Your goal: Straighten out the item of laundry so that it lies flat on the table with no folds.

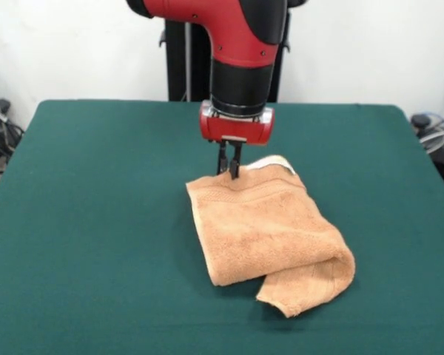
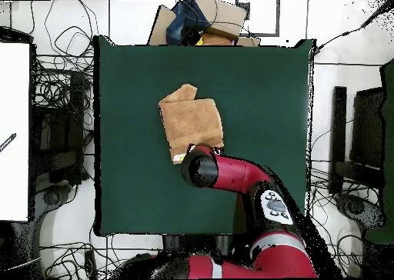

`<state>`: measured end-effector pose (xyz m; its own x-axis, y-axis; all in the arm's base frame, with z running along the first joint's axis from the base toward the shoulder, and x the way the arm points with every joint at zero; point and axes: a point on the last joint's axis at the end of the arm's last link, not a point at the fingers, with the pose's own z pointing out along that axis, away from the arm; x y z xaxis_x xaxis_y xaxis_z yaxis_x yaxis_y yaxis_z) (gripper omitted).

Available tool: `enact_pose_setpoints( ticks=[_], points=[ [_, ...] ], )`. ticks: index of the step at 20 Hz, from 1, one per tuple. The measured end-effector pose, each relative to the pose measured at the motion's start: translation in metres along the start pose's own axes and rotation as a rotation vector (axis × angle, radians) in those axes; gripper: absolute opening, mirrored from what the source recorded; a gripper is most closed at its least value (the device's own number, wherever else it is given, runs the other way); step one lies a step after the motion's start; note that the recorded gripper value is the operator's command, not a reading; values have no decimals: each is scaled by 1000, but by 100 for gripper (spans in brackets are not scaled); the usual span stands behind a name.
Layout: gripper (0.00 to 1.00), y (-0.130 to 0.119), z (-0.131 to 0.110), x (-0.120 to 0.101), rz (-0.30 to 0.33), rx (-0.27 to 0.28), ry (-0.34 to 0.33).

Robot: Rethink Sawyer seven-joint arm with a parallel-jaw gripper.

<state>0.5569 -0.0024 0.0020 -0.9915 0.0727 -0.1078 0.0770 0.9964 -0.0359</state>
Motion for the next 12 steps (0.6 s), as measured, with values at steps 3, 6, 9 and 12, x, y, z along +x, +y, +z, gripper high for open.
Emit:
enact_pose_setpoints(
  ticks=[3,6,9,12],
  points=[
    [0,2,-5,5,-1,-1,5],
    [0,3,-9,12,-1,-3,14],
    [0,5,-14,18,-2,-5,21],
    [0,6,-17,22,-1,-5,24]
  ],
)
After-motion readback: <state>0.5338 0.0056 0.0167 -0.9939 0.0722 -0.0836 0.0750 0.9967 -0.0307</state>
